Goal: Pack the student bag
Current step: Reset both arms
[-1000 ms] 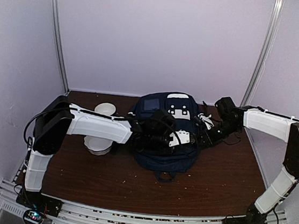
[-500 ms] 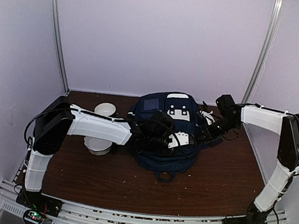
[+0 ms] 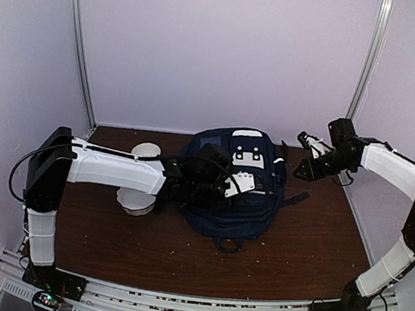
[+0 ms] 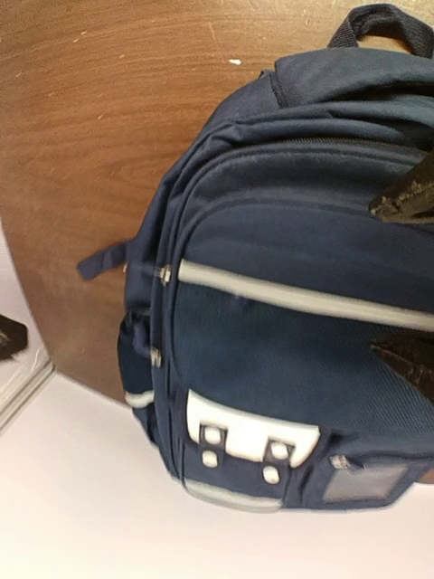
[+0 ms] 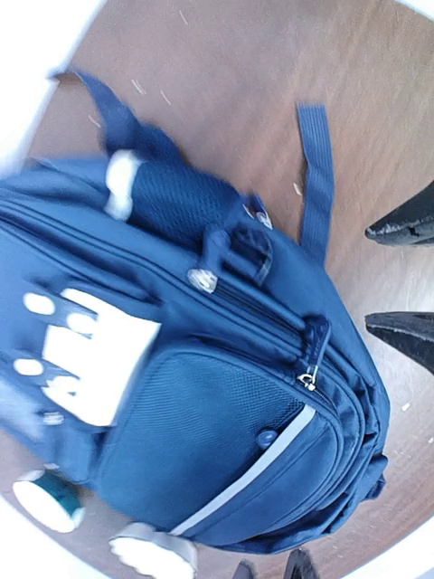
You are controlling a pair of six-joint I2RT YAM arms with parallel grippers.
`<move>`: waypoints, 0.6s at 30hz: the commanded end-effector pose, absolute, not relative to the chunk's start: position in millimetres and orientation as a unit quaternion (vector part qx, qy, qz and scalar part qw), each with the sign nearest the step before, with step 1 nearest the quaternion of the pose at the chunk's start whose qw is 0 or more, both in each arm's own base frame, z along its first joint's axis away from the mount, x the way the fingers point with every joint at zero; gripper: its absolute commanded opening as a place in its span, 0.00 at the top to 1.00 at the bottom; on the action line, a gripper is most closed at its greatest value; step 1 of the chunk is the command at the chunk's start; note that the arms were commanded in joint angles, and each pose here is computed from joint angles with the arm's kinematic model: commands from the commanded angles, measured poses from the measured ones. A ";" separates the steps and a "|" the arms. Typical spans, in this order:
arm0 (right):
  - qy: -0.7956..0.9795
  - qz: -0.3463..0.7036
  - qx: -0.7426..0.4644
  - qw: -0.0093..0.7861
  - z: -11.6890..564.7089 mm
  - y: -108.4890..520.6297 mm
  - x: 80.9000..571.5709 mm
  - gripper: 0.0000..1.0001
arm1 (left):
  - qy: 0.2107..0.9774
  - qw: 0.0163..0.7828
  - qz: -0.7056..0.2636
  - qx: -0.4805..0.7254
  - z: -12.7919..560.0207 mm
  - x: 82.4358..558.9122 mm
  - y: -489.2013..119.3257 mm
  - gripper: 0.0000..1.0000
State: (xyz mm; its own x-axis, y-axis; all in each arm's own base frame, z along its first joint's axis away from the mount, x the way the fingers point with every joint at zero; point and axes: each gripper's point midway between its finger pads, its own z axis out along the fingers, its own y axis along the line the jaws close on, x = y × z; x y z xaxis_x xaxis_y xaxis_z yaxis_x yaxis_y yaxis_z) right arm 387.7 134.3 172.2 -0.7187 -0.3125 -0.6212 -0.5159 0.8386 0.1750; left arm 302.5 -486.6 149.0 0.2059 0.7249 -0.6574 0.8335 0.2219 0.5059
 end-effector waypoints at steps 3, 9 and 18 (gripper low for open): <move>0.865 0.139 -0.231 0.423 247.4 114.2 391.3 0.75 | 0.681 0.521 -0.043 0.512 224.0 337.3 -430.4 0.51; 0.865 0.049 -0.163 0.473 273.5 73.8 407.4 0.44 | 0.740 0.538 -0.031 0.402 269.3 373.6 -349.4 0.44; 0.866 0.002 -0.102 0.490 290.3 31.9 417.8 0.00 | 0.797 0.564 0.040 0.213 302.2 395.3 -228.6 0.02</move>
